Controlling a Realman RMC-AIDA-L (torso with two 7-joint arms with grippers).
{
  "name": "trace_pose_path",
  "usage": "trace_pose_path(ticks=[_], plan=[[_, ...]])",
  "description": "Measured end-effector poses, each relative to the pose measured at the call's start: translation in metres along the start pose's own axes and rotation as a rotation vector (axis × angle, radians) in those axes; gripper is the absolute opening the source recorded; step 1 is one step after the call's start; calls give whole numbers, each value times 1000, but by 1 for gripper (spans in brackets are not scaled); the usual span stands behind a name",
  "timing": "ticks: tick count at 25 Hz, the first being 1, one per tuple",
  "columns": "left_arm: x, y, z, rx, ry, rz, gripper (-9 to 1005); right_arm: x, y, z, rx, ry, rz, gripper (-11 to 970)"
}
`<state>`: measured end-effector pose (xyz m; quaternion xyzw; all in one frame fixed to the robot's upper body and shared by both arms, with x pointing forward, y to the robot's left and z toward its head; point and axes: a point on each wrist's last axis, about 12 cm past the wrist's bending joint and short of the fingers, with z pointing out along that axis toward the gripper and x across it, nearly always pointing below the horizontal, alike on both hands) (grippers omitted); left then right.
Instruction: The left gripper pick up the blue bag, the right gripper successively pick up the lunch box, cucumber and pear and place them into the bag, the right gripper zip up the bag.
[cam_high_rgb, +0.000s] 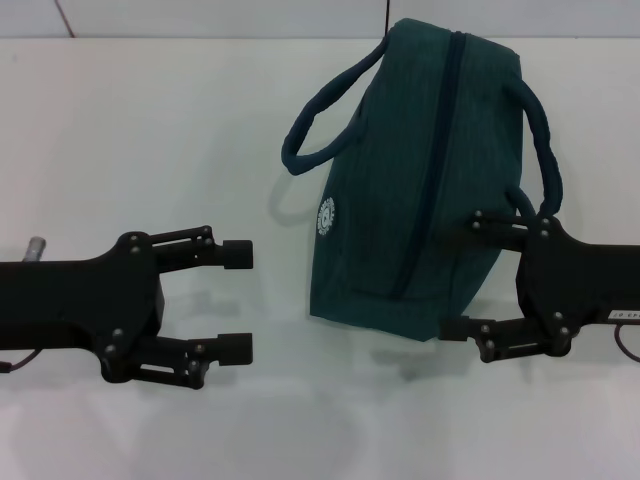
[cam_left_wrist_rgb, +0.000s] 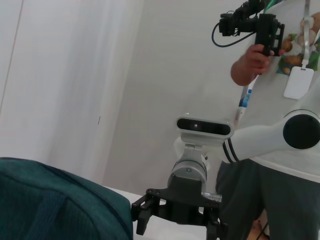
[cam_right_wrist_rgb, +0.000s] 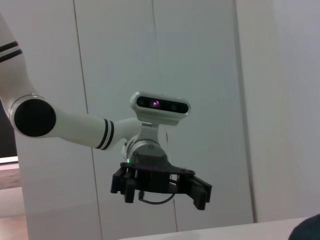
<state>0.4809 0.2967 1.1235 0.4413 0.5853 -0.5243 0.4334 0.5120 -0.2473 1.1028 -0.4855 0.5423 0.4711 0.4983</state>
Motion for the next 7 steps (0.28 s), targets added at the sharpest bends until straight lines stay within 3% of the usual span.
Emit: trace_pose_path(ticks=[7], plan=[[-1, 1, 0, 1, -2, -10, 893, 1, 3, -1, -7, -4, 3, 861]])
